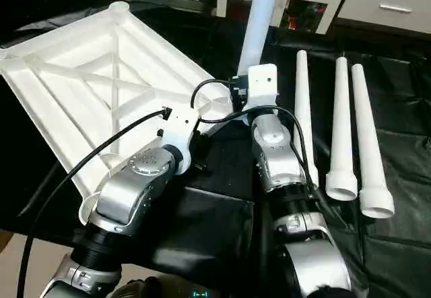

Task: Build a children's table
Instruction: Insert table leg to table base

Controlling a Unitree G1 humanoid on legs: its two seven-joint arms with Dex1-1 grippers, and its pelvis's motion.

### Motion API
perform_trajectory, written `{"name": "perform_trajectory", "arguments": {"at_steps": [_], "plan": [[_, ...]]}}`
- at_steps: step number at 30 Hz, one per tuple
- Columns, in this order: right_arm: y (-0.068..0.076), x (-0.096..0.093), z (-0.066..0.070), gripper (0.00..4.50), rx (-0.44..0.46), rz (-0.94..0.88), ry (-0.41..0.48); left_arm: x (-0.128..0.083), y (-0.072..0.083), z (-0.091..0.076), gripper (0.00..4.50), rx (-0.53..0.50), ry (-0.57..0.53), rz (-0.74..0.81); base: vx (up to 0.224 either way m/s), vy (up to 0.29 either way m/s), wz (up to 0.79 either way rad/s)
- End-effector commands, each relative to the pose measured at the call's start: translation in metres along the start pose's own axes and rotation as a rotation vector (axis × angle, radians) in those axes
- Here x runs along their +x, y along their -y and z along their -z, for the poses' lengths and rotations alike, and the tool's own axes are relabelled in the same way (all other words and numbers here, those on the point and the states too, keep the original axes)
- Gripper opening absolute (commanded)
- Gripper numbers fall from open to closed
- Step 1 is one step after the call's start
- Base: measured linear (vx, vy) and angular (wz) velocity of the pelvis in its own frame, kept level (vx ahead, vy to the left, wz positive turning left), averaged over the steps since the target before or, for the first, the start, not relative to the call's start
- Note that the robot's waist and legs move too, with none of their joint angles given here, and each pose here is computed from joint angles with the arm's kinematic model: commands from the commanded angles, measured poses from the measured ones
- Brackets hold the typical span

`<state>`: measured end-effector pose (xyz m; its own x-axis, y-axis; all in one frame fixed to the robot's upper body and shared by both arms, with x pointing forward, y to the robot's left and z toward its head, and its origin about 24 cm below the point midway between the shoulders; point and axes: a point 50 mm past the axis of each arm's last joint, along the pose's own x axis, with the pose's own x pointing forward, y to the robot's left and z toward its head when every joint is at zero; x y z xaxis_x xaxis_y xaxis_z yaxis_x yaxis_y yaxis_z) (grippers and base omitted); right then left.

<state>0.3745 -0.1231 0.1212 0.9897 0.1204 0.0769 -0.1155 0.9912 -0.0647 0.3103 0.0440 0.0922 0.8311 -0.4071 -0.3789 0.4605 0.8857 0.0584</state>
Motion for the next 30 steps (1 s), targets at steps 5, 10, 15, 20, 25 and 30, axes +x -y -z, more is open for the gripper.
{"name": "perform_trajectory", "arguments": {"at_steps": [5,10,15,20,25,30], "plan": [[-0.001,-0.007,-0.007,3.64,0.020,-0.009,0.020,0.001,-0.008,0.036,0.53,-0.030,-0.151,-0.030,0.000,0.000,0.00],[-0.003,-0.014,-0.010,3.64,0.034,-0.039,0.041,0.001,-0.009,0.036,0.53,-0.028,-0.153,-0.032,0.000,0.000,0.00],[0.003,-0.020,-0.010,3.83,0.037,-0.054,0.044,0.002,-0.010,0.036,0.53,-0.025,-0.153,-0.034,0.000,0.000,0.00],[0.016,-0.025,-0.009,4.28,0.030,-0.075,0.023,0.002,-0.011,0.036,0.53,-0.022,-0.154,-0.035,0.000,0.000,0.00],[0.031,-0.024,-0.010,4.35,0.026,-0.112,0.018,0.002,-0.011,0.036,0.53,-0.018,-0.152,-0.030,0.000,0.000,0.00],[0.034,-0.024,-0.009,4.35,0.100,-0.204,0.005,0.002,-0.011,0.036,0.53,-0.015,-0.151,-0.025,0.000,0.000,0.00]]}}
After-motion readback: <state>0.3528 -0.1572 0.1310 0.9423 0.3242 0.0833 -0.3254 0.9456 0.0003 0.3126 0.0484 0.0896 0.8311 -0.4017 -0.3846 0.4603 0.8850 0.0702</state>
